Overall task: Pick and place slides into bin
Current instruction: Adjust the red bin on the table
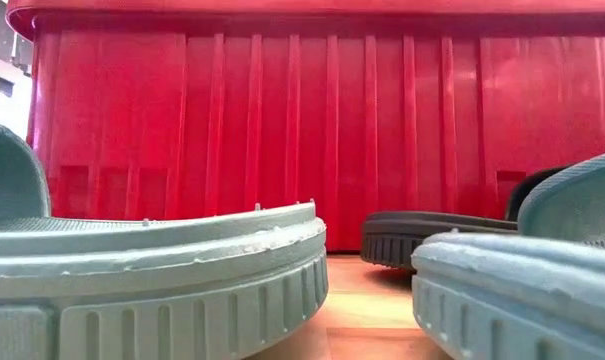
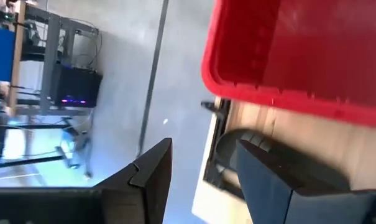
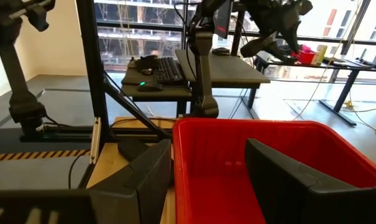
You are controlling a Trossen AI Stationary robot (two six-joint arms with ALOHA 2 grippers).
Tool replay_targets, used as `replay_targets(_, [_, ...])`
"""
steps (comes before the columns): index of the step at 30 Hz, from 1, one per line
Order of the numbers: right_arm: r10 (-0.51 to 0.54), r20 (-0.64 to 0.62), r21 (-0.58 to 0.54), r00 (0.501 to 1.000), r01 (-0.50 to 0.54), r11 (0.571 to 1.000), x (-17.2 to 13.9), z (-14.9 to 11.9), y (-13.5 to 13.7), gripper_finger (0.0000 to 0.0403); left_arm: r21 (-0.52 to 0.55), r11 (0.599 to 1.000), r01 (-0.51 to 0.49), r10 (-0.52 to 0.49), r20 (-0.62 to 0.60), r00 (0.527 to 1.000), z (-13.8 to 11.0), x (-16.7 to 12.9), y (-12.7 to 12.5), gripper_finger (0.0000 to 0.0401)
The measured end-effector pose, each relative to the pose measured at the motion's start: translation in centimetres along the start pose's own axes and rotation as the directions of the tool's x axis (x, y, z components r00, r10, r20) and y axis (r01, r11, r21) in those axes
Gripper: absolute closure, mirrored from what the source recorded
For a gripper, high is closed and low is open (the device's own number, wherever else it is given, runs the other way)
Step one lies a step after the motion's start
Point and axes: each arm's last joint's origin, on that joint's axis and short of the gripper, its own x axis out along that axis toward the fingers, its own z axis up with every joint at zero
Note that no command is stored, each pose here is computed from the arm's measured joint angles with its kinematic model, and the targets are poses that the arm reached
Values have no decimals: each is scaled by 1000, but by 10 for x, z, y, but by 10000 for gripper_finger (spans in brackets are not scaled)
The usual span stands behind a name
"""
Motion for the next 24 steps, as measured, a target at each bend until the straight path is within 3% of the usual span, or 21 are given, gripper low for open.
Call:
replay_targets(6, [0, -6, -5, 1000, 0, 1000, 0, -1, 0, 206, 219, 975, 44, -8, -162, 987, 2, 37, -23, 238])
replay_targets(13, [-1, -19, -13, 1000, 1, 1000, 0, -2, 0, 206, 315, 932, 179, -68, -334, 940, -6, 81, -56, 238])
replay_targets(16, [-3, -31, 19, 1000, 3, 1000, 0, -4, 0, 206, 297, 926, 235, -103, -401, 910, -17, 94, -56, 238])
replay_targets(21, [-6, -68, 75, 998, 11, 997, 0, -8, -1, 206, 160, 946, 282, -168, -501, 849, -43, 112, -41, 238])
replay_targets(24, [-10, -90, 99, 996, 19, 995, 0, -11, -1, 206, 177, 941, 289, -172, -484, 858, -48, 108, -39, 238])
